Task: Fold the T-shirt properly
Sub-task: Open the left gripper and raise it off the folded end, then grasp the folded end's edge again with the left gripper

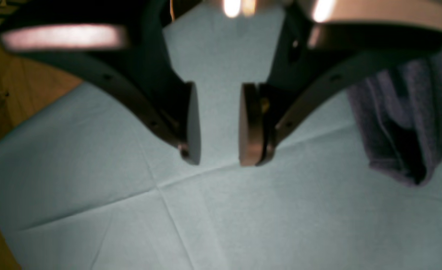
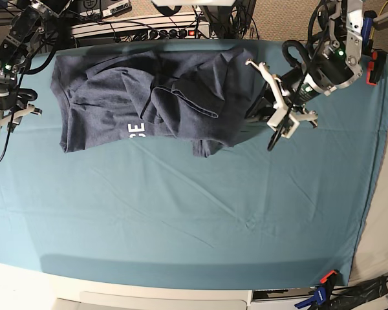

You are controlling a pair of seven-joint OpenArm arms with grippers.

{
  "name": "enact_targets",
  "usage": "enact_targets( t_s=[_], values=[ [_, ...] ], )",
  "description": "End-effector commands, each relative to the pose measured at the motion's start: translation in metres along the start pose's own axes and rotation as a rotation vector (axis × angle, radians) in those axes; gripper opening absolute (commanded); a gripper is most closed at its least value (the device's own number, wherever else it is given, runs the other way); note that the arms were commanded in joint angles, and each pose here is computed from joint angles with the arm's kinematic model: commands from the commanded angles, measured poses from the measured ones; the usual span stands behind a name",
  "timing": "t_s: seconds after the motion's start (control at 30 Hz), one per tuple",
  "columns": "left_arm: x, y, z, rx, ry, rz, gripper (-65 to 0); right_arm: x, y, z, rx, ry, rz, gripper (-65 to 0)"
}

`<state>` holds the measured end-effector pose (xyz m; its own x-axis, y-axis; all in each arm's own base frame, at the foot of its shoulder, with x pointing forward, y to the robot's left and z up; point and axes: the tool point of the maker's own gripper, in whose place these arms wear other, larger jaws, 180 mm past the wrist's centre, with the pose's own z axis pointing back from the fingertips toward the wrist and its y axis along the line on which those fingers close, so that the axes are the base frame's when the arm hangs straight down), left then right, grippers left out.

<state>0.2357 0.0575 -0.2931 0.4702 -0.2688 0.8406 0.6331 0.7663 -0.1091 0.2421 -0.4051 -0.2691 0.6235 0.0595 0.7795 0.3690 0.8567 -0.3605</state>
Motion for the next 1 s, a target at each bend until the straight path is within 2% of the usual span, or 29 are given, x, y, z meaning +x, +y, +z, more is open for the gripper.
enact_targets(
  t_s=[0.0,0.07,0.2,0.3,0.5,0.73,0.97],
  values=[
    [0.009,0.001,0.003,0.008,-0.037,-0.018,-65.0,0.017,-0.007,0.003,-0.017,-0.059,0.007,-46.1],
    [0.006,0.005,0.003,0.032,-0.021,-0.035,-65.0,0.017,-0.006,0.003,-0.015,-0.060,0.005,-46.1],
    [0.002,0.026,0.004,0.147,0.003,-0.032,-65.0,0.018,-0.004,0.003,0.002,-0.067,-0.009,-46.1],
    [-0.004,0.030,0.000,0.170,0.013,-0.013,-65.0,0.018,-0.004,0.003,0.002,-0.068,-0.008,-46.1],
    [-0.018,0.016,-0.015,0.122,0.042,0.037,-65.0,0.018,-0.004,0.003,0.002,-0.068,-0.008,-46.1],
    [-0.019,-0.028,-0.034,0.027,0.055,-0.037,-65.0,0.018,-0.004,0.003,0.002,-0.067,-0.008,-46.1],
    [-0.012,-0.037,-0.042,0.050,0.029,-0.085,-65.0,0.018,-0.004,0.003,0.002,-0.067,-0.008,-46.1]
  ],
)
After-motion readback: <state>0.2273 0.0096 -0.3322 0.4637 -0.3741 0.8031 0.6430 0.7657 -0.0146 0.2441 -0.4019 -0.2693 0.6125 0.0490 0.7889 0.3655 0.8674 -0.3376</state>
